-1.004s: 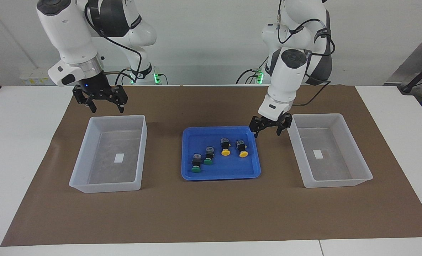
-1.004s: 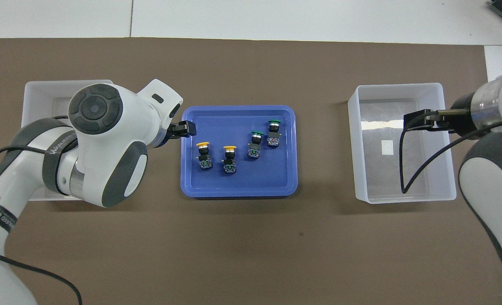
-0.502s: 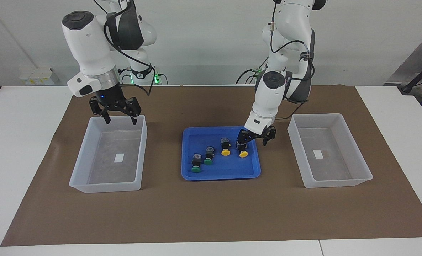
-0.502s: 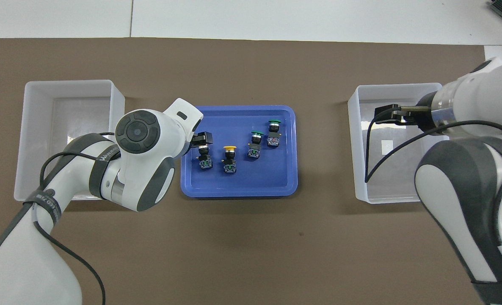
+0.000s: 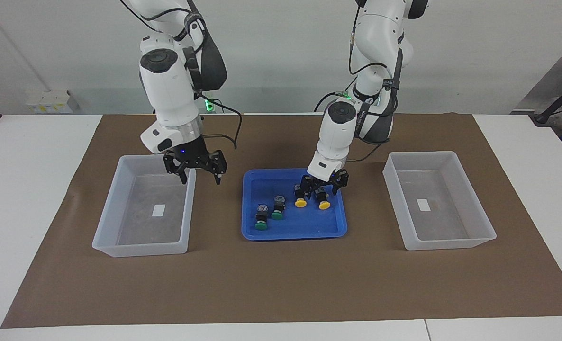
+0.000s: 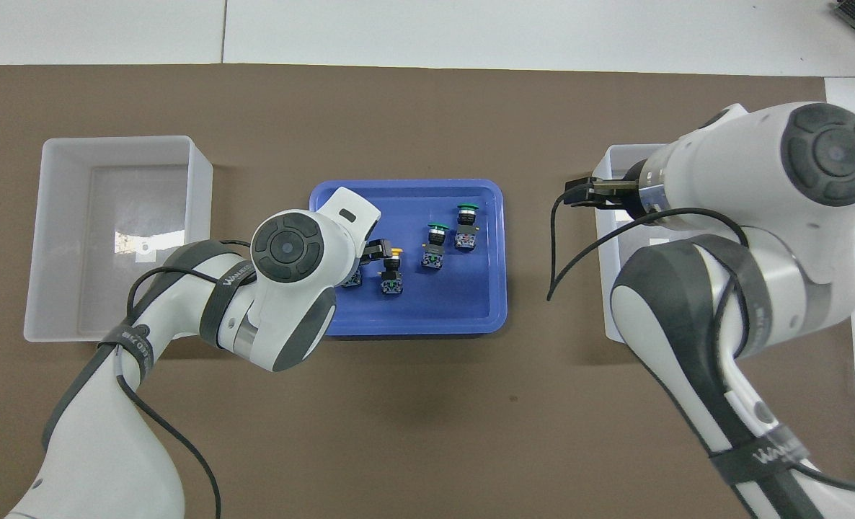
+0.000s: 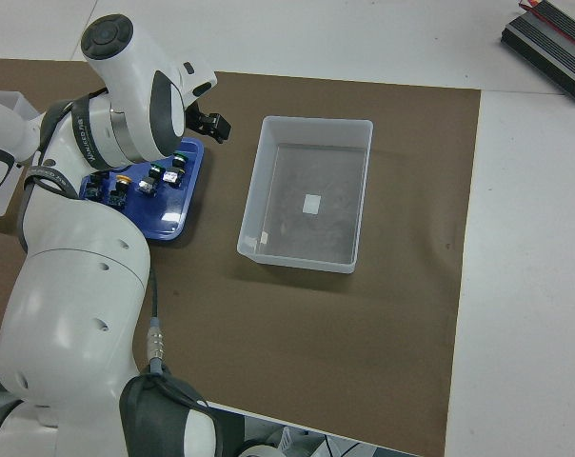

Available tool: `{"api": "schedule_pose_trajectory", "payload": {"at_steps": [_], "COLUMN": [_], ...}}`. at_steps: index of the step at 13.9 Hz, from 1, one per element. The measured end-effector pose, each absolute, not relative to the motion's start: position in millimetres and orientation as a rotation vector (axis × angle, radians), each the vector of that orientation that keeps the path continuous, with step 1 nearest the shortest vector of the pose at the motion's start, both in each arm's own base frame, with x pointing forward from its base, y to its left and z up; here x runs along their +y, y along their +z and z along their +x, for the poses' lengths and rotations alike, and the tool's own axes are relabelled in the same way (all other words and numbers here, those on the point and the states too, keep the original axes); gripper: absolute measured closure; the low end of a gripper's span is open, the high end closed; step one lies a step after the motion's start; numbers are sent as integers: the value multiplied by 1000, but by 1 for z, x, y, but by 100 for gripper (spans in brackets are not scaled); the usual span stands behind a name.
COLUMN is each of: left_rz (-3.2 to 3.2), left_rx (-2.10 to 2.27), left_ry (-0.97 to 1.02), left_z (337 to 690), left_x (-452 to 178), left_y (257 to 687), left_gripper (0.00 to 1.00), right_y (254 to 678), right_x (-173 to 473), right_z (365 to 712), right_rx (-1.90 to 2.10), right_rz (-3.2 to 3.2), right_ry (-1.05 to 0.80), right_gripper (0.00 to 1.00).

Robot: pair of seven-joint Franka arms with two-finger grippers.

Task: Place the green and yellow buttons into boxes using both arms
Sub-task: 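Grasp a green button with the right gripper while the left gripper holds yellow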

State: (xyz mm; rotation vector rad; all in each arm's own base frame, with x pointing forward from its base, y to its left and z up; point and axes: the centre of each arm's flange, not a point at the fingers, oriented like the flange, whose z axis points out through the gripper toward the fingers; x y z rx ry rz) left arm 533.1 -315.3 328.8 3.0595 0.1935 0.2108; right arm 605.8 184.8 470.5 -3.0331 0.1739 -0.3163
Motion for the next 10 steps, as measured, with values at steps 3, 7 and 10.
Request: {"api": "schedule_pose_trajectory", "payload": {"at_steps": [3, 7, 10], "left_rz": [3056, 3056, 3053], "left_rx": [194, 194, 193], "left_ry": [220, 222, 227], "left_z": [536, 537, 537], "left_x": [-316, -317, -317], "left_y": [316, 308, 307], "left_gripper": [12, 21, 32], "right_y": [445, 417, 402], "right_x": [207, 250, 271], "right_z": [615, 609, 604], "right_rx": [196, 225, 196], "right_rz": [-3000, -2990, -3020], "right_ry": [-364, -363, -378], "right_gripper": [0, 0, 0]}}
